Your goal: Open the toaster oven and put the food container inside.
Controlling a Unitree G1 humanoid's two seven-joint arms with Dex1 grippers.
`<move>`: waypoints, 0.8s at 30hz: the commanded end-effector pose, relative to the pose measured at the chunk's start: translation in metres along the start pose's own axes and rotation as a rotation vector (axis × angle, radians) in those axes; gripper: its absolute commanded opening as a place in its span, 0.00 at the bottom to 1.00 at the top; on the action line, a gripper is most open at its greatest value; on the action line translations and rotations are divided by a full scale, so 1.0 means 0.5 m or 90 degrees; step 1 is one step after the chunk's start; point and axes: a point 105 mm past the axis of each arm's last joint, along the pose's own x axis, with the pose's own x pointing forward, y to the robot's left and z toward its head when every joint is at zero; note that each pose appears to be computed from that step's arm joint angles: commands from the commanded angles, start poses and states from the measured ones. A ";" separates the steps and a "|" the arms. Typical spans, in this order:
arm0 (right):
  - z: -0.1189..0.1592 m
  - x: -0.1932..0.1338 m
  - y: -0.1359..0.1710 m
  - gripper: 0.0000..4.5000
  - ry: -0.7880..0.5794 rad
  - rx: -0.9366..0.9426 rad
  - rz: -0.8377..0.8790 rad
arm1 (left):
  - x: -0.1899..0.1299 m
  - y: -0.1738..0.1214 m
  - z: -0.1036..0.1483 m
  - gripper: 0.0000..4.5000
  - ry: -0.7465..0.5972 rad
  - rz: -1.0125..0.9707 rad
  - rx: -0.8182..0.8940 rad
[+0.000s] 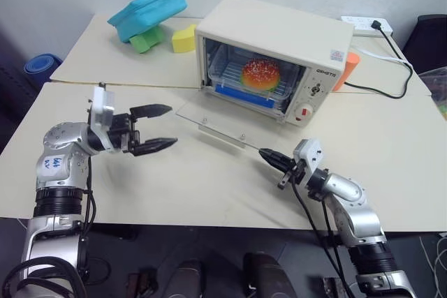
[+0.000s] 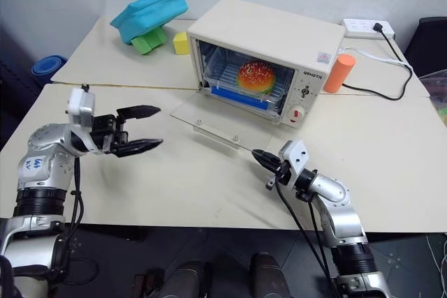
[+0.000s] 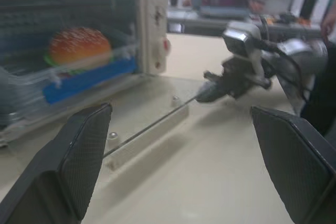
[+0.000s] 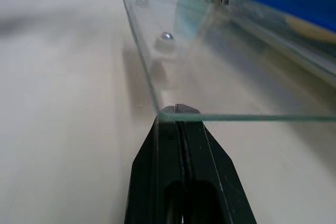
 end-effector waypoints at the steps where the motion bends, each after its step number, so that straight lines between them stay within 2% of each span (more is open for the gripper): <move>1: 0.109 0.005 -0.023 0.00 -0.142 -0.042 -0.034 | 0.000 0.005 0.040 0.99 -0.067 0.038 -0.013; 5: 0.198 0.019 -0.064 0.00 -0.256 -0.040 -0.099 | -0.010 0.034 0.040 0.99 -0.082 0.117 0.009; 7: 0.224 0.025 -0.082 0.00 -0.282 -0.038 -0.117 | -0.009 0.041 0.034 0.99 -0.080 0.137 0.012; 11: 0.247 0.036 -0.104 0.00 -0.295 -0.040 -0.121 | -0.005 0.066 0.022 0.99 -0.058 0.193 0.047; 15: 0.256 0.019 -0.090 0.00 -0.258 -0.078 -0.068 | -0.016 0.063 -0.003 0.99 0.022 0.185 0.089; 18: 0.229 -0.001 -0.043 0.13 -0.180 -0.100 0.034 | -0.050 0.046 -0.040 1.00 0.108 0.167 0.105; 20: 0.206 -0.020 -0.019 0.28 -0.130 -0.106 0.080 | -0.077 0.032 -0.064 1.00 0.158 0.158 0.113; 24: 0.132 -0.088 0.024 0.57 -0.013 -0.111 0.162 | -0.179 -0.018 -0.113 1.00 0.257 0.189 0.114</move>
